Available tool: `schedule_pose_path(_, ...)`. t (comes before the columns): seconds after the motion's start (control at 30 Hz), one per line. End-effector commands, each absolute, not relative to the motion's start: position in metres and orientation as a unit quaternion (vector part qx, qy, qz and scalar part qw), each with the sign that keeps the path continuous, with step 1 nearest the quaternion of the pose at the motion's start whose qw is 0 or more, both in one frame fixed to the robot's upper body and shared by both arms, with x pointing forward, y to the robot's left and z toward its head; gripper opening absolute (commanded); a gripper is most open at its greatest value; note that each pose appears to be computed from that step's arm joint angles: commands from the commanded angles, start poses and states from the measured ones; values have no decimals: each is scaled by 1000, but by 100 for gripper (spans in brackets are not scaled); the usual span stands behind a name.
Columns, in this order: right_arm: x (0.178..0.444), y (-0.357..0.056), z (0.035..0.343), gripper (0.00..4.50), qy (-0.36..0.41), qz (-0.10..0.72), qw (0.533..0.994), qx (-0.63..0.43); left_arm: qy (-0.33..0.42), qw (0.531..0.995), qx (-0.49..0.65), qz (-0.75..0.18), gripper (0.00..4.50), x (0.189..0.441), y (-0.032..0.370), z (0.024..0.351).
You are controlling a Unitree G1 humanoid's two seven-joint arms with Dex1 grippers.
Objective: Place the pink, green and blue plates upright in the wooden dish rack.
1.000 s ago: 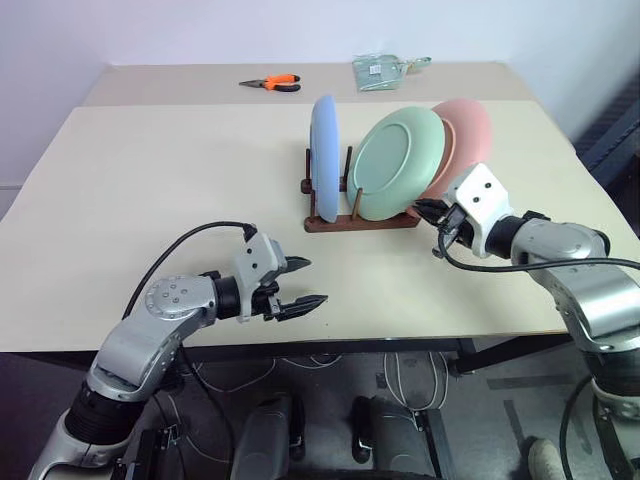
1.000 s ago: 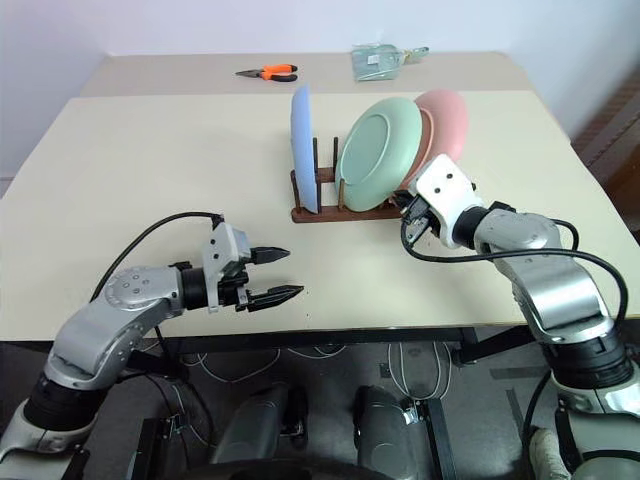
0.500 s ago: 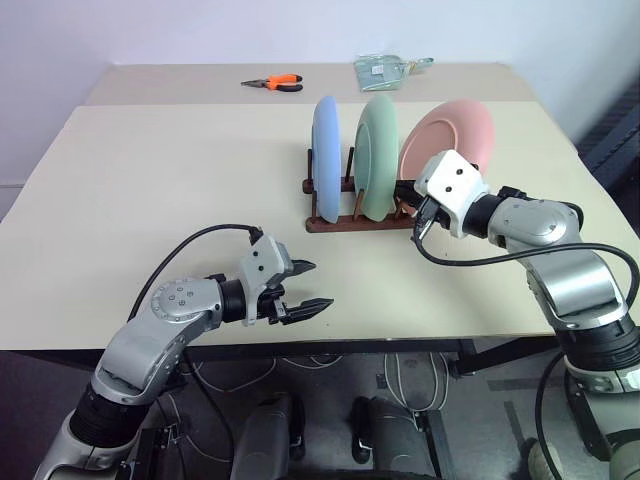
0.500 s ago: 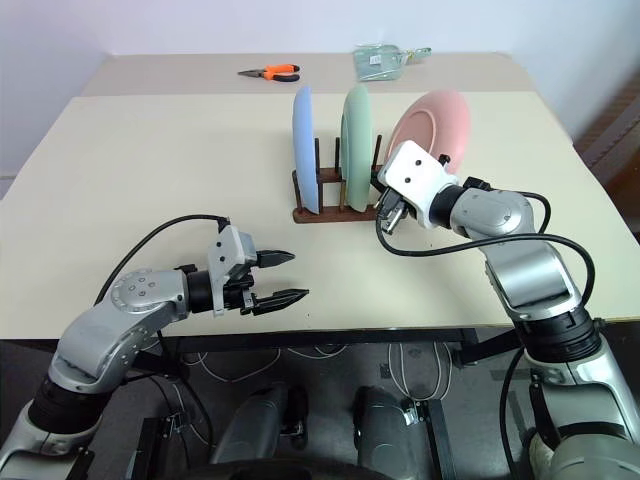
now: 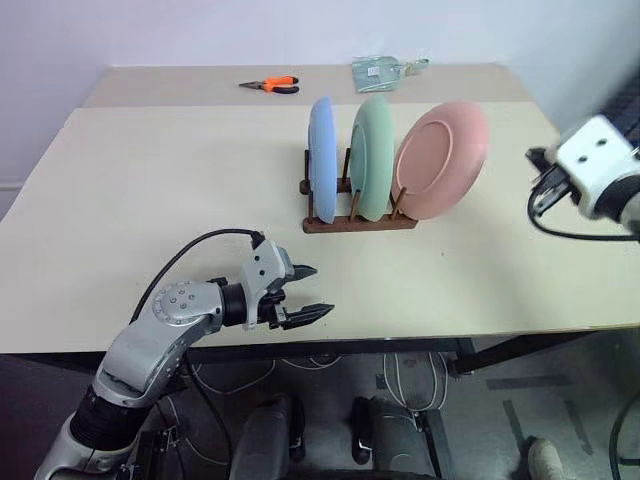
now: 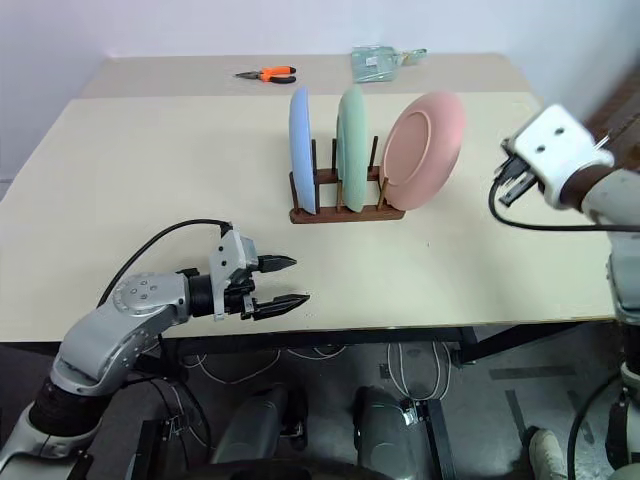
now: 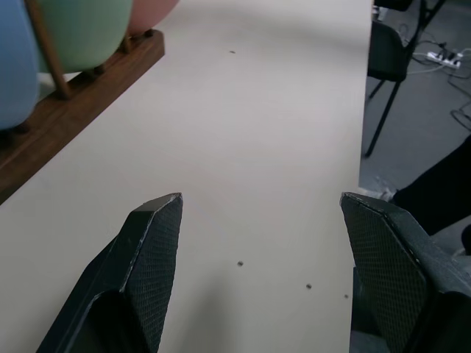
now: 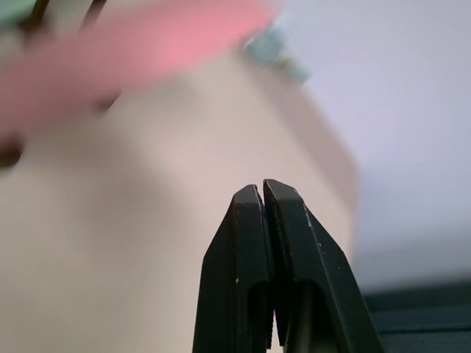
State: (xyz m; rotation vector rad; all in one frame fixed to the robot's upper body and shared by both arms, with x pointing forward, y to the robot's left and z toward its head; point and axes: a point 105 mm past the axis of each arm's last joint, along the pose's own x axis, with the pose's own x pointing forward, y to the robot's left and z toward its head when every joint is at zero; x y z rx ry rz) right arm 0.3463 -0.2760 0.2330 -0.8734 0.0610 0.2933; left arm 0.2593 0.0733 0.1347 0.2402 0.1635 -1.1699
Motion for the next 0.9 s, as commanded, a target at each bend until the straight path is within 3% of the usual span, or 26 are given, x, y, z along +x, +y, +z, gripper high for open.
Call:
schedule_pose_path(0.03,354,-258,232,7,-2,168,880,-444,54,823,119,-554,352,259,71,144)
schedule_pose_path(0.23,355,-217,245,7,-53,225,875,-425,60,830,119,-541,352,258,76,143)
schedule_pose_path(0.37,351,-216,244,7,-51,229,874,-425,61,832,117,-539,352,257,77,142)
schedule_pose_path(0.63,348,-281,216,7,20,149,893,-425,63,862,123,-488,352,273,97,141)
schedule_pose_path(0.77,342,-308,219,7,7,115,927,-357,89,896,144,-411,352,290,142,131)
schedule_pose_path(0.9,329,-313,217,7,-10,145,963,-225,110,915,157,-354,352,298,186,121)
